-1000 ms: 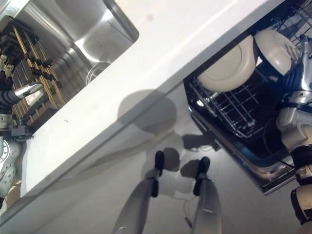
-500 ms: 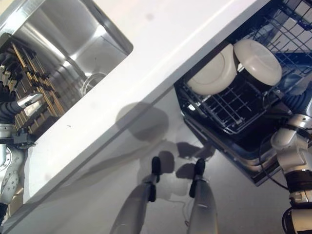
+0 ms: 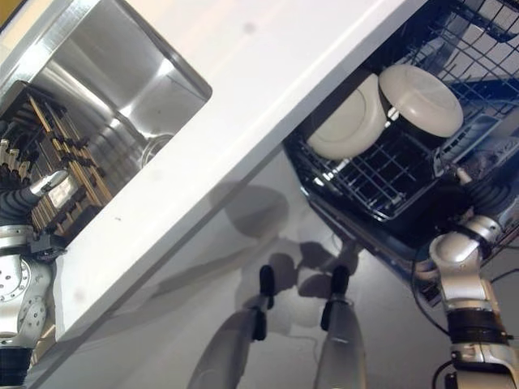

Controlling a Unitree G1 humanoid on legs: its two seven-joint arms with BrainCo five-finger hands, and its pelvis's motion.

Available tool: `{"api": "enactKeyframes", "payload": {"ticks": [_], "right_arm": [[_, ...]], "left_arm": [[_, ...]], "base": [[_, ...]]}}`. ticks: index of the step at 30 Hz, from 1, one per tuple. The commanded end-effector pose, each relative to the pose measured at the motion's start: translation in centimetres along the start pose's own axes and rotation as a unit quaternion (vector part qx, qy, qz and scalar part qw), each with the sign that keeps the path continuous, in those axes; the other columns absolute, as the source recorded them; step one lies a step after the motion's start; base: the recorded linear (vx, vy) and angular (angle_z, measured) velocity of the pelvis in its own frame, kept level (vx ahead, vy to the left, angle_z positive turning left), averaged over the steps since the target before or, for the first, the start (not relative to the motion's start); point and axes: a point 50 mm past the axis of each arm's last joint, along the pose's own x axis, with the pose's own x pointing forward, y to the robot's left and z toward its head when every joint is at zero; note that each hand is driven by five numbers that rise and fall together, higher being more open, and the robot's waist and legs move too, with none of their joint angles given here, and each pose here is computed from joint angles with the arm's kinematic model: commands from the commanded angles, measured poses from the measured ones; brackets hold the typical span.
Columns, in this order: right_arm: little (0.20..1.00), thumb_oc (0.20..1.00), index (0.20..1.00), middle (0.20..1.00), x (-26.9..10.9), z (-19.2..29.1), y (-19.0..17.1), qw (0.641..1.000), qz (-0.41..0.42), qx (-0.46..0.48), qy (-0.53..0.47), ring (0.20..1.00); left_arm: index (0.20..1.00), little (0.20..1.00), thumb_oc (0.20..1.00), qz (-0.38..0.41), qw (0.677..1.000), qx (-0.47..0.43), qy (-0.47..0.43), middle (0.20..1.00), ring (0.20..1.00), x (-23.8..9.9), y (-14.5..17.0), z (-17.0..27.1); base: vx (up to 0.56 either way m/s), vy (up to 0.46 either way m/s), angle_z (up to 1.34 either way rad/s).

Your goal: Pick up plates and place into dishwasher.

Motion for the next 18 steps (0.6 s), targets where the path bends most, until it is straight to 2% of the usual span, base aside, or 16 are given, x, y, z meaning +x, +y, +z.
{"api": "enactKeyframes", "payload": {"ticks": [1,9,18], "right_arm": [[1.0,1.0,1.0,1.0,1.9,4.6,0.7,0.994,-0.005,0.084,-0.075,1.0],[1.0,1.0,1.0,1.0,2.9,6.3,1.7,0.991,0.011,0.081,-0.102,1.0],[1.0,1.0,1.0,1.0,2.9,4.9,1.7,0.996,-0.018,0.067,-0.062,1.0]], "left_arm": [[1.0,1.0,1.0,-0.057,0.994,-0.06,0.065,1.0,1.0,-4.0,-4.8,-3.0],[1.0,1.0,1.0,-0.056,0.993,-0.07,0.072,1.0,1.0,-3.8,-5.0,-3.2],[1.0,1.0,1.0,-0.064,0.994,-0.061,0.068,1.0,1.0,-3.6,-5.2,-3.0]], "base": [[0.02,0.049,-0.02],[0.01,0.029,-0.01],[0.03,-0.024,0.06]]}}
